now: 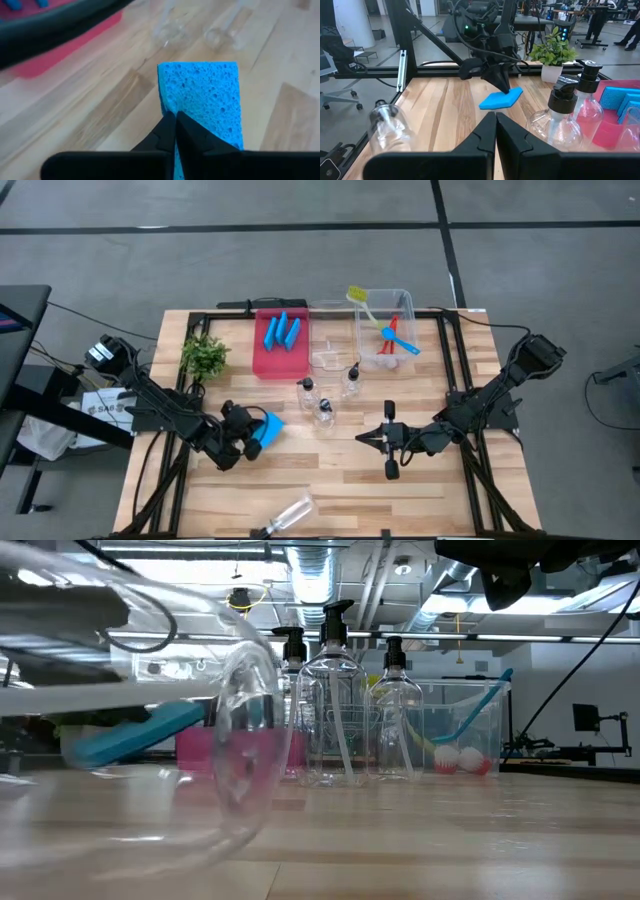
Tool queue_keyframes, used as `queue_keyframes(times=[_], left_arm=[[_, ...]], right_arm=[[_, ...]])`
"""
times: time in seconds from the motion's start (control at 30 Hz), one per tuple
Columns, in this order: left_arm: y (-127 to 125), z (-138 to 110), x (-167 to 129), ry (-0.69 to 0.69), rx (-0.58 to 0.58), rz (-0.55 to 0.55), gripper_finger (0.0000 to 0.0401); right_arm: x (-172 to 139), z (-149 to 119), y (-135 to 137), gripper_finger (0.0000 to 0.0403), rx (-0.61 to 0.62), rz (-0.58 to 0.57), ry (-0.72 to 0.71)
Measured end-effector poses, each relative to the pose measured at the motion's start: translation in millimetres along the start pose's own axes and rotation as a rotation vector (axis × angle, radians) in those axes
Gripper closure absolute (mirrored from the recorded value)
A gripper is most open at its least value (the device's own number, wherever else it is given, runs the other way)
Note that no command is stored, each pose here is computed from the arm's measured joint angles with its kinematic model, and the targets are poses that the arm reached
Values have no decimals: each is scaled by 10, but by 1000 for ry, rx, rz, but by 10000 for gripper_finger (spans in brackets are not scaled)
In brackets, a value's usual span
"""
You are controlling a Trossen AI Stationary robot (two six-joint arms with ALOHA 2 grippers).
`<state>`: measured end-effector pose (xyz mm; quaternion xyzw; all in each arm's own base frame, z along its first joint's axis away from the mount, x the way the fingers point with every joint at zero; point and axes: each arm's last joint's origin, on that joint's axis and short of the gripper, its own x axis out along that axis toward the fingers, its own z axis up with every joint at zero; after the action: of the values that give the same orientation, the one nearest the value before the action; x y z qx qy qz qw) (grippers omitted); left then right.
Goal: Pick & Place Kitchen Sink Supplies
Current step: Put the blue sponge into the red bin
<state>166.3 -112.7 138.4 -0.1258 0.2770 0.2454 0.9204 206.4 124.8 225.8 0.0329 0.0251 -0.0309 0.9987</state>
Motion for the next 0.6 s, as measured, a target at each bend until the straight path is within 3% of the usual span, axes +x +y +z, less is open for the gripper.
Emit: queue_keyframes(times=[0.6], left_arm=[[-259, 207, -43, -182, 89, -170, 391]], right_arm=[[0, 16, 2, 398, 27, 2, -14]])
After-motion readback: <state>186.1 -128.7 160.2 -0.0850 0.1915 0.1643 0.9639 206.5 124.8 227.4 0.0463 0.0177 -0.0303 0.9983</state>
